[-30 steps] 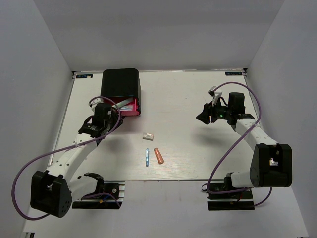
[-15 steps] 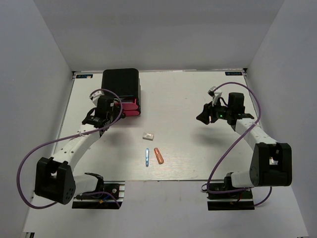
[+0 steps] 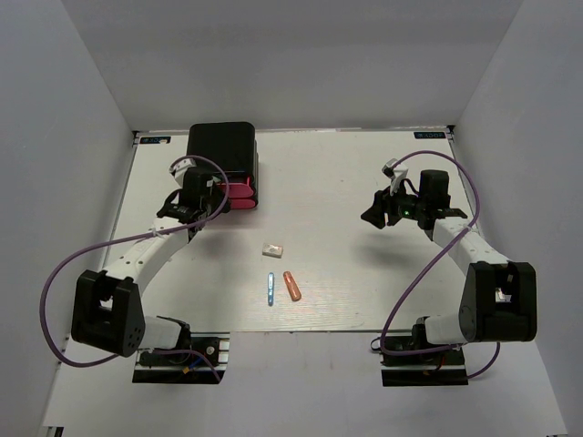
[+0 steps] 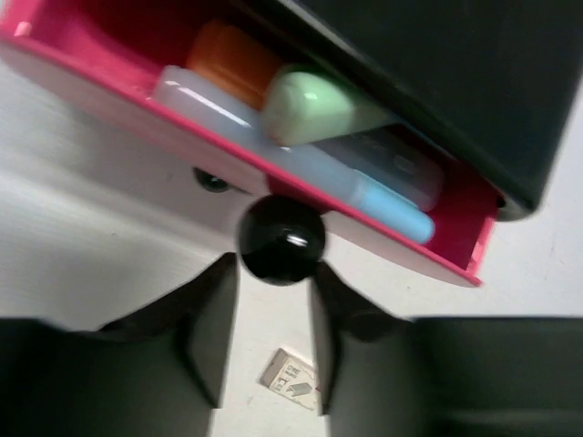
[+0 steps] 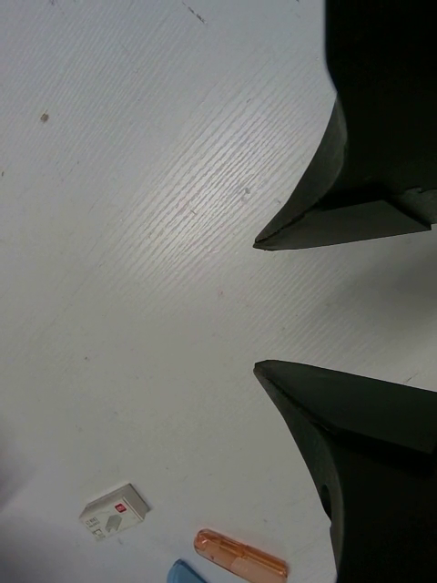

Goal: Sort the stationery into containers
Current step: Close the drawer in the storage box.

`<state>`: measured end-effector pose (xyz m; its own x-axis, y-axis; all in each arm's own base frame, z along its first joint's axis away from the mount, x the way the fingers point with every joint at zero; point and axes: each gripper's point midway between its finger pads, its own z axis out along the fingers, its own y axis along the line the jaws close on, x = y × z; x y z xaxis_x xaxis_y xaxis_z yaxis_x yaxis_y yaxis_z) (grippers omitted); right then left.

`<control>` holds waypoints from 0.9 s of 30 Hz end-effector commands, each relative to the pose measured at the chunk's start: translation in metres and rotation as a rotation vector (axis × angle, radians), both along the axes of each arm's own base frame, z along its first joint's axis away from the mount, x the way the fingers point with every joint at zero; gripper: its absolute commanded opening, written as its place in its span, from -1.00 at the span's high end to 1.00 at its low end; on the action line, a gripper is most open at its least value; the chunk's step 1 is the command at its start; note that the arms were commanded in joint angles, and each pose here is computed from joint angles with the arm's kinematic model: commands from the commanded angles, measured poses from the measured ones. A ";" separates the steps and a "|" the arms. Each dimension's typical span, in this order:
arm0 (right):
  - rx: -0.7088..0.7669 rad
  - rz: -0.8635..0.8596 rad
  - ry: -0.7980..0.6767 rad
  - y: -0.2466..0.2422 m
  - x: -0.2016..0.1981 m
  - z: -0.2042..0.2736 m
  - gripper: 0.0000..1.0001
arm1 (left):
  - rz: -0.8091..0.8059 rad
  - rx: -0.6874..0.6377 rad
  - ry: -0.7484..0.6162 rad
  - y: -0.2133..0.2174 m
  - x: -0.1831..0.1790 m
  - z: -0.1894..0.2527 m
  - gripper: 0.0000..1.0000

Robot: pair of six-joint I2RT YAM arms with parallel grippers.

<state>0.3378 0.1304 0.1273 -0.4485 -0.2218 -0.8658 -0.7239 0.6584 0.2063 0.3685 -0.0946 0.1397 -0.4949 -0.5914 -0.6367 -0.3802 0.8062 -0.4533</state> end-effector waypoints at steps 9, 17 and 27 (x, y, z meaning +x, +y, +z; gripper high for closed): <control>-0.004 0.013 -0.047 0.000 0.009 0.007 -0.16 | 0.001 -0.068 -0.156 -0.006 0.019 0.038 0.02; -0.006 0.012 -0.049 -0.001 0.009 0.008 -0.16 | -0.003 -0.054 -0.199 -0.005 0.028 0.052 -0.06; -0.008 0.012 -0.044 -0.001 0.008 0.005 -0.16 | 0.000 -0.052 -0.237 -0.004 0.031 0.062 0.45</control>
